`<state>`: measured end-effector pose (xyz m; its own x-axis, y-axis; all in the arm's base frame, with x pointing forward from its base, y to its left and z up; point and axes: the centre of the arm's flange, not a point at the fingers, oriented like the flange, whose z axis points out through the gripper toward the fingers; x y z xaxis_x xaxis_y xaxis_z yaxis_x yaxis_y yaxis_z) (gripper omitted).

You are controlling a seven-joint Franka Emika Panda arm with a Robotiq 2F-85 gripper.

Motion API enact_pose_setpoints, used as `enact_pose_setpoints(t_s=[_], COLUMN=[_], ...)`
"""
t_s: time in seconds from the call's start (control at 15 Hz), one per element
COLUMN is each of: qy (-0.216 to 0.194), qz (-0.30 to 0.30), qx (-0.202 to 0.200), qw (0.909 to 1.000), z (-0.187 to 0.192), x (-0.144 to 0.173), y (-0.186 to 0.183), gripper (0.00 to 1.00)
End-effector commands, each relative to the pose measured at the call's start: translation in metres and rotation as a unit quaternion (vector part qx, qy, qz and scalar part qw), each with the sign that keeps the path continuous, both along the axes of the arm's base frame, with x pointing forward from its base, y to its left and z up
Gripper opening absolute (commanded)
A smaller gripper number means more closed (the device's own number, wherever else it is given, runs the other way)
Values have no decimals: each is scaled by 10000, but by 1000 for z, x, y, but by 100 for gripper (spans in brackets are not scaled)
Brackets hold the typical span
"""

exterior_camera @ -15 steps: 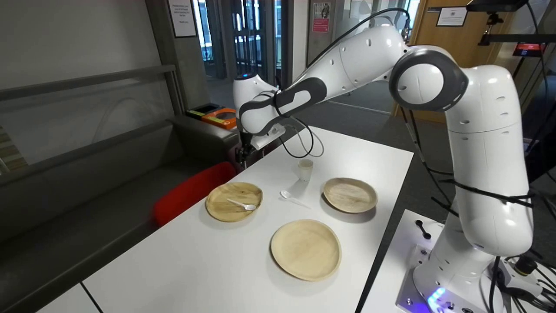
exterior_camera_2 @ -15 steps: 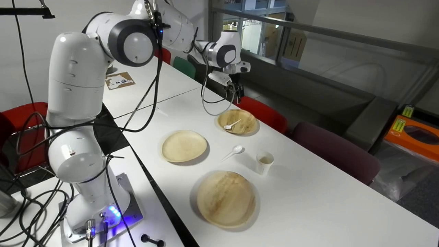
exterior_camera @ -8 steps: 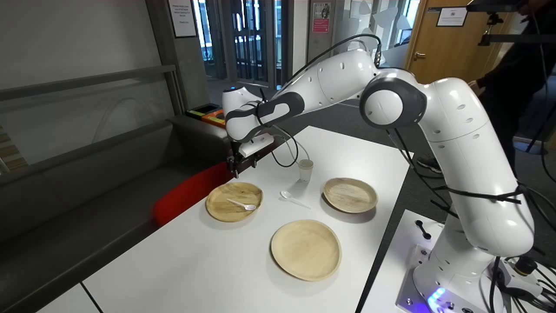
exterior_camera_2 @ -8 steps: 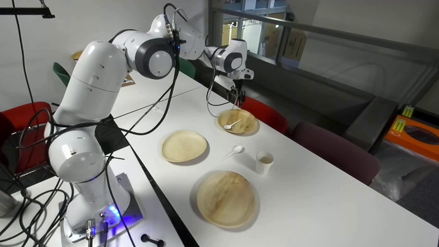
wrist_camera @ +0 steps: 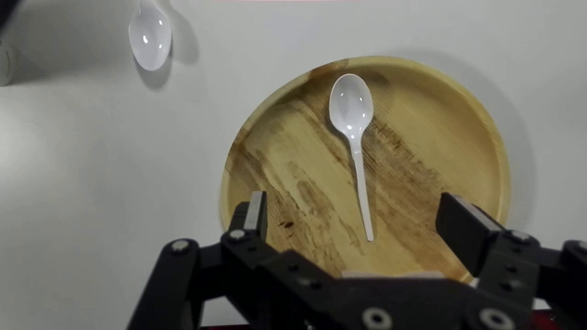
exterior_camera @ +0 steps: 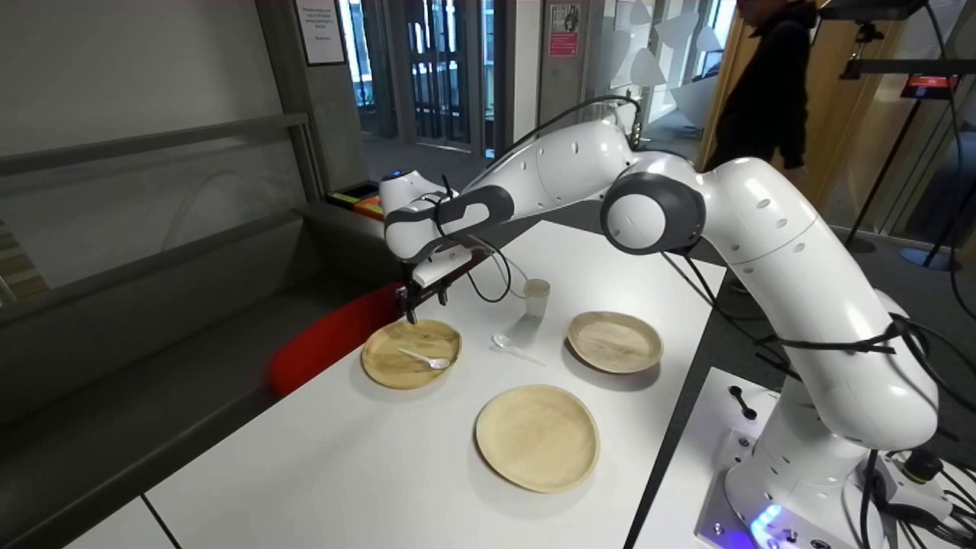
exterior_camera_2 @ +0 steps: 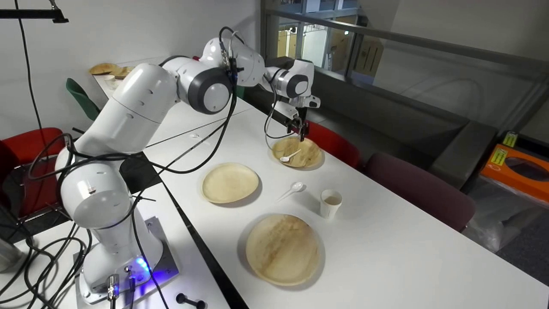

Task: Remove the spoon from the brown plate and put it on the table

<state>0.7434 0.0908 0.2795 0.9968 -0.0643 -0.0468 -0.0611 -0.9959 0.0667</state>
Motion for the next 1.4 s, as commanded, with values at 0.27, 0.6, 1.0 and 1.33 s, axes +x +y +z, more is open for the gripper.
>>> enact_pose_setpoints(t_s=[0.27,0.6,1.0,1.33], qy=[46,46,358,426], qz=[-2,6,10,81], qx=[-7,-7,-35,-36], qw=[10000,10000,9994,9991], z=[-9,-9,-56,-90], x=[1,1,12,19], y=[0,1,3,3], gripper=[100,100,100,100])
